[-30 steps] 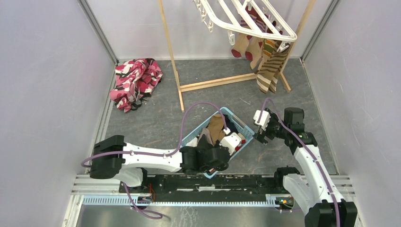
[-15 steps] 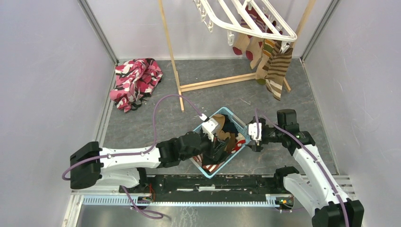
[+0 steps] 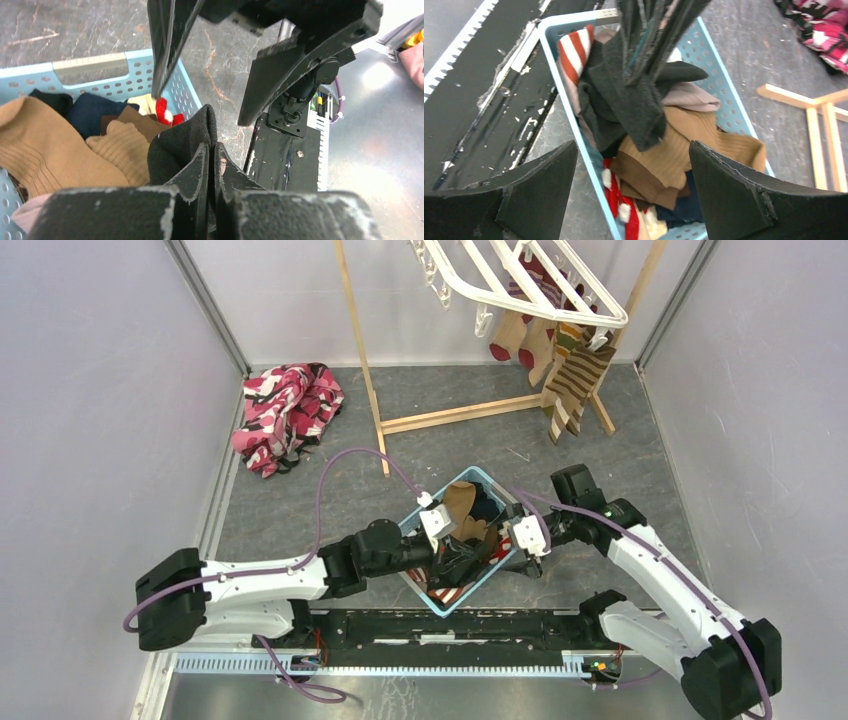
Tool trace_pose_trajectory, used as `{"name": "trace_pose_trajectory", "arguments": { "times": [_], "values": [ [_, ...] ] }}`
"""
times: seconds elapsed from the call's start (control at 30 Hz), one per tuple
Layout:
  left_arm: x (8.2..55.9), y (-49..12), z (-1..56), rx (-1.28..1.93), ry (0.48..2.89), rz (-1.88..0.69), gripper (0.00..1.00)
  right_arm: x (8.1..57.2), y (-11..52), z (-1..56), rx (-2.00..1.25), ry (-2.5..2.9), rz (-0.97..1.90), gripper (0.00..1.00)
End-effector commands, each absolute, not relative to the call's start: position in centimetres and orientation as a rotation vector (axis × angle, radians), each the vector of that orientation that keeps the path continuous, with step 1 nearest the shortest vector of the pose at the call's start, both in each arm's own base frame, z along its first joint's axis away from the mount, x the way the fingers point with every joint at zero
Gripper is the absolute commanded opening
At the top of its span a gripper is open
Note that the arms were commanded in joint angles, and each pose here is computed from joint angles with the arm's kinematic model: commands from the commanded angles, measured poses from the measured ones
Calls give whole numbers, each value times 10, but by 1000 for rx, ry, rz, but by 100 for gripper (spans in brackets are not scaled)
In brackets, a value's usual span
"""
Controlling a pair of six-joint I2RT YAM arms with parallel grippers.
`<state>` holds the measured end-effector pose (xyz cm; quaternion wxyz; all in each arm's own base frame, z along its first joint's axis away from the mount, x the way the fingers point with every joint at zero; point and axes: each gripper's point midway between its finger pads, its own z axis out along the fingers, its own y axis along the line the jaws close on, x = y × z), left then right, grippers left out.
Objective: Clip the socks to the hanger
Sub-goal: Pick up the sock from the bin.
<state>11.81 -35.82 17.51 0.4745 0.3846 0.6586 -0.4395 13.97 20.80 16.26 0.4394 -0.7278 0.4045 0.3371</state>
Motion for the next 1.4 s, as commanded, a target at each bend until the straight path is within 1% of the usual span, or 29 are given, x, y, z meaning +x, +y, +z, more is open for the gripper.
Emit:
{"name": "trace_pose_trajectory", "arguments": {
  "times": [0.0, 0.1, 0.4, 0.57, 0.7, 0.8, 0.9, 0.93, 1.0, 1.1, 1.13, 1.2, 1.27, 1.3, 1.37],
  "values": [
    [116, -365, 212, 1028, 1404, -1083, 4, 137, 221, 158, -1784, 1026, 860, 88],
    [117, -373, 212, 1047, 1406, -1087, 4, 138, 225, 157, -1783, 1043, 871, 84],
    [122, -379, 218, 999, 1404, -1116, 4, 134, 227, 159, -1788, 1046, 895, 63],
    [121, -376, 217, 939, 1414, -1163, 3, 134, 228, 161, -1781, 1053, 906, 46],
    [120, -373, 213, 889, 1434, -1205, 4, 132, 231, 164, -1765, 1056, 950, 28],
    [120, -371, 211, 855, 1449, -1225, 4, 131, 232, 166, -1755, 1060, 971, 17],
    [120, -366, 211, 815, 1464, -1238, 7, 132, 232, 166, -1752, 1067, 972, 6],
    [121, -364, 212, 795, 1471, -1237, 14, 132, 232, 167, -1753, 1067, 970, 3],
    [124, -358, 215, 745, 1479, -1238, 31, 131, 231, 168, -1759, 1066, 968, 0],
    [122, -343, 220, 701, 1465, -1246, 55, 133, 229, 171, -1751, 1075, 971, 0],
    [119, -337, 229, 688, 1434, -1258, 66, 133, 228, 172, -1741, 1080, 979, 0],
    [113, -324, 234, 675, 1394, -1272, 81, 133, 227, 176, -1720, 1080, 1008, 0],
    [105, -313, 236, 682, 1339, -1292, 91, 133, 226, 180, -1695, 1084, 1034, 0],
    [100, -307, 238, 680, 1309, -1306, 94, 133, 226, 181, -1683, 1088, 1045, 0],
    [92, -300, 239, 690, 1250, -1332, 95, 135, 226, 182, -1662, 1099, 1062, 0]
  ]
}}
